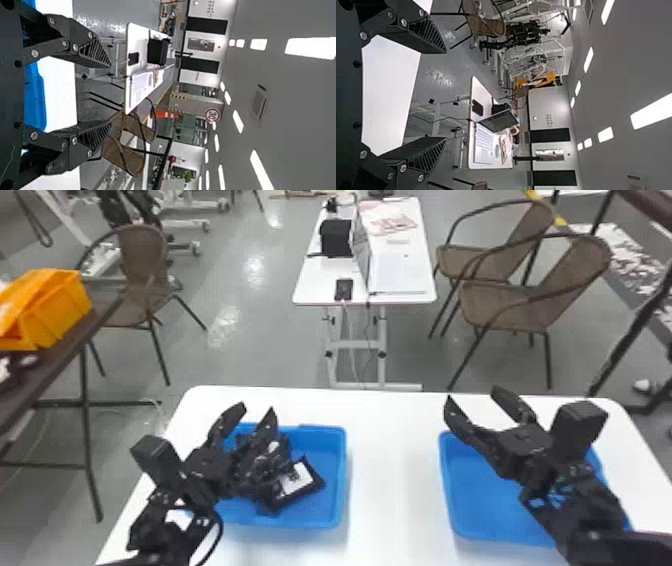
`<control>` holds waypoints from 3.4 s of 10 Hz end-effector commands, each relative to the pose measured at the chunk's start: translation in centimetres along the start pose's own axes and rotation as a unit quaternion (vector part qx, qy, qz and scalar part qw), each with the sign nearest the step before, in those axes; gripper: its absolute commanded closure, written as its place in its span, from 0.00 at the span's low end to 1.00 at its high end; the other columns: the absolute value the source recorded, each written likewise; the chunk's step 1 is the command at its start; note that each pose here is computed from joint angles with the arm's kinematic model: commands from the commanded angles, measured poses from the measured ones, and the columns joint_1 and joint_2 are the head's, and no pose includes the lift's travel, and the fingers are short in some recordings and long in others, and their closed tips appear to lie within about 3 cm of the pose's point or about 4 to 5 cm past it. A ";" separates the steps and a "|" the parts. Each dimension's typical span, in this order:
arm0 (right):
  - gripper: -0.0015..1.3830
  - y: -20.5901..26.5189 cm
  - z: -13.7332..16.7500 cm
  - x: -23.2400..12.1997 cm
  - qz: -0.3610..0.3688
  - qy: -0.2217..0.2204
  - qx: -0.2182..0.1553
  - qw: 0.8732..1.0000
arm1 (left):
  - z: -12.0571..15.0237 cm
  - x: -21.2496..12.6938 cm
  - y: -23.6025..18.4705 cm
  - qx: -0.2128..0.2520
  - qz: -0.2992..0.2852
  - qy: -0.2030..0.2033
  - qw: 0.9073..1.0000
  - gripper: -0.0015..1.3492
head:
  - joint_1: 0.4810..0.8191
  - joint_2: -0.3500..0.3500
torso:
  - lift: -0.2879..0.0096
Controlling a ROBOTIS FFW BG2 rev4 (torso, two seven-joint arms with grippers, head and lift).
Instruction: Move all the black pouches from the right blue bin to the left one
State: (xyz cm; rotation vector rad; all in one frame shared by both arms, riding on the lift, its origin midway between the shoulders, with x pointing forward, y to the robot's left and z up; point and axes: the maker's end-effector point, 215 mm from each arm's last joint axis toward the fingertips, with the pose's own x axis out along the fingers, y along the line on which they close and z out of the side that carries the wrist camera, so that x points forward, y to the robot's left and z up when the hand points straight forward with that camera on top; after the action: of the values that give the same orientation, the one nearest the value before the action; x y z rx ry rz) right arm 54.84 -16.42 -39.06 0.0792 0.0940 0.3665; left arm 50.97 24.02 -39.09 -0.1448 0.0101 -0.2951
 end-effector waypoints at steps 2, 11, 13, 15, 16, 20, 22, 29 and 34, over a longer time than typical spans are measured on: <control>0.20 -0.8 0.0 -2.3 -0.018 -0.003 0.001 1.000 | 5.1 -2.2 1.1 0.042 0.034 -0.057 0.997 0.37 | 0.63 0.61 | 0.97; 0.20 1.5 -9.2 -20.6 -0.158 0.087 0.055 0.982 | 1.1 -16.0 1.2 0.106 0.181 0.031 0.977 0.36 | 0.63 0.66 | 0.97; 0.20 2.0 -9.1 -21.7 -0.157 0.094 0.044 0.982 | 0.8 -15.9 1.0 0.118 0.182 0.048 0.975 0.36 | 0.63 0.69 | 0.97; 0.20 1.9 -9.5 -21.6 -0.157 0.096 0.050 0.982 | 1.1 -15.4 0.6 0.119 0.179 0.047 0.976 0.36 | 0.63 0.69 | 0.97; 0.20 1.9 -9.4 -21.5 -0.157 0.095 0.048 0.982 | 1.2 -15.1 0.5 0.119 0.178 0.045 0.976 0.36 | 0.63 0.68 | 0.97; 0.20 1.9 -9.5 -21.4 -0.156 0.096 0.045 0.982 | 1.6 -15.1 0.4 0.118 0.185 0.038 0.975 0.37 | 0.63 0.67 | 0.97; 0.20 1.9 -9.4 -21.3 -0.156 0.095 0.044 0.982 | 1.6 -15.1 0.4 0.115 0.185 0.037 0.975 0.37 | 0.63 0.67 | 0.97; 0.20 1.9 -9.3 -21.0 -0.152 0.093 0.042 0.983 | 1.7 -14.7 0.3 0.111 0.183 0.035 0.976 0.37 | 0.63 0.67 | 0.97; 0.20 2.0 -9.1 -20.8 -0.150 0.091 0.041 0.984 | 1.8 -14.5 0.3 0.111 0.180 0.034 0.977 0.37 | 0.63 0.67 | 0.97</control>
State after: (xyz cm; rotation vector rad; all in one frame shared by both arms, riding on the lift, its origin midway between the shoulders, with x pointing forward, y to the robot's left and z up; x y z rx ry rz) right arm 33.82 -21.57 -46.30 0.1091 0.2995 0.0683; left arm 37.23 28.72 -37.54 0.0909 0.0703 0.0622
